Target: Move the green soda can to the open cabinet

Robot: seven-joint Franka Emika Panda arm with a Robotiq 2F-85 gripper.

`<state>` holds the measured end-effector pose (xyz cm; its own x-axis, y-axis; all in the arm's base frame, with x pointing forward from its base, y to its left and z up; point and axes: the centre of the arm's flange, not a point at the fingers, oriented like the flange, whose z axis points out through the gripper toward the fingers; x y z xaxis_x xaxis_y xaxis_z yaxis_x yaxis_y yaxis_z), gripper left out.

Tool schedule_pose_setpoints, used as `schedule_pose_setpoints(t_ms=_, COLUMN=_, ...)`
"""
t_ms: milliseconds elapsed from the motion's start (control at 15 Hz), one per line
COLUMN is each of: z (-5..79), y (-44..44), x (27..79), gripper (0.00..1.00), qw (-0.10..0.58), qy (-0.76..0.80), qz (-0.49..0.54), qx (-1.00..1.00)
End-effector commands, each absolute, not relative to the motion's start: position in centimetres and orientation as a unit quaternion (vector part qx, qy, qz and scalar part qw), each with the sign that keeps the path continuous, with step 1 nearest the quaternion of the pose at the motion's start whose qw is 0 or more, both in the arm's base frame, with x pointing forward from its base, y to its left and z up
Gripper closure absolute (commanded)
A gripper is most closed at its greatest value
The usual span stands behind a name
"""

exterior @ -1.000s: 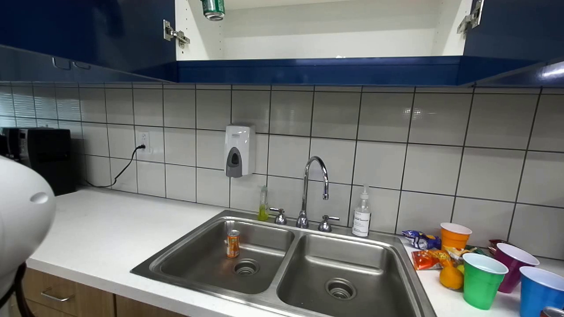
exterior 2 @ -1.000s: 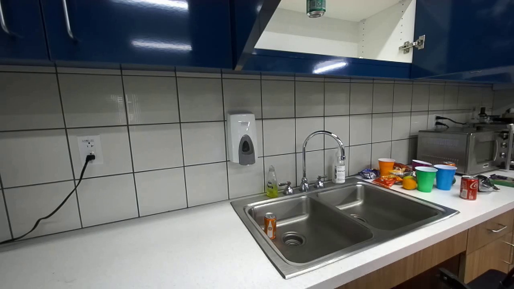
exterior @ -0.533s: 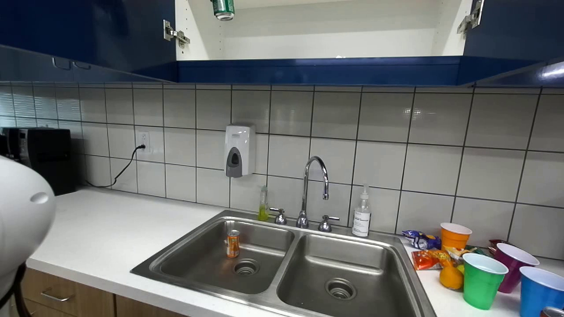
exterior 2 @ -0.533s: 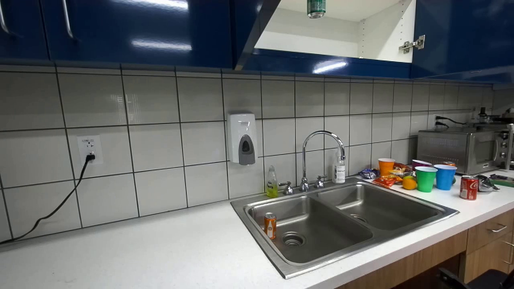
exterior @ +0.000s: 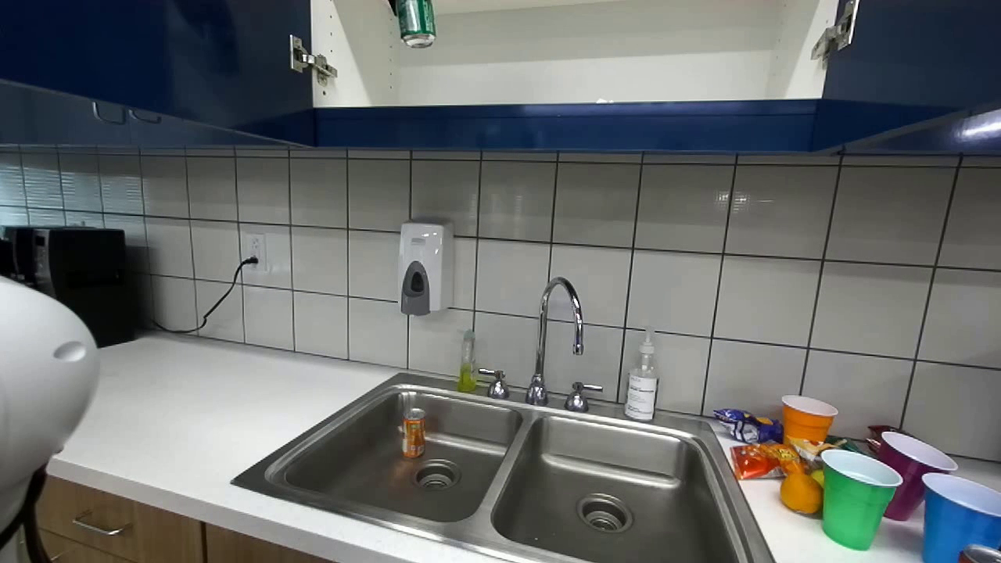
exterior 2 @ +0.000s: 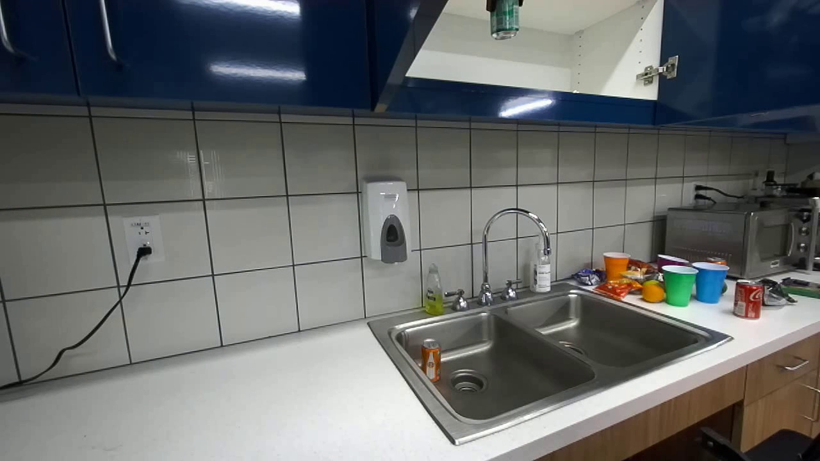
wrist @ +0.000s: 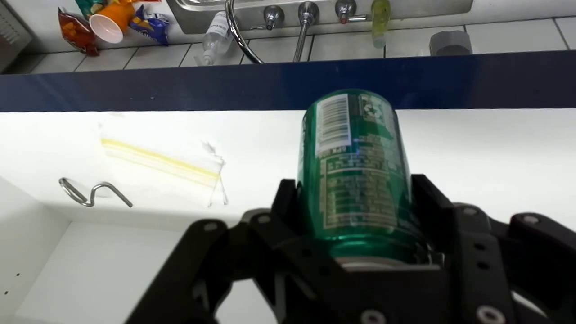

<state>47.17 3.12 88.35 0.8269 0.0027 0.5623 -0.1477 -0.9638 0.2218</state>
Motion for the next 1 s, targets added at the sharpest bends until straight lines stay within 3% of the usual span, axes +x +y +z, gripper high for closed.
schedule_pose_setpoints(t_ms=0, z=89.8, y=2.4, x=48.6, gripper=0.6, qw=0.142, qy=-0.034, qz=0.3, qx=0.943)
schedule_pose_setpoints(t_ms=933, z=87.8, y=0.7, x=52.3, gripper=0.6, qw=0.145, qy=-0.048, qz=0.298, qx=0.942)
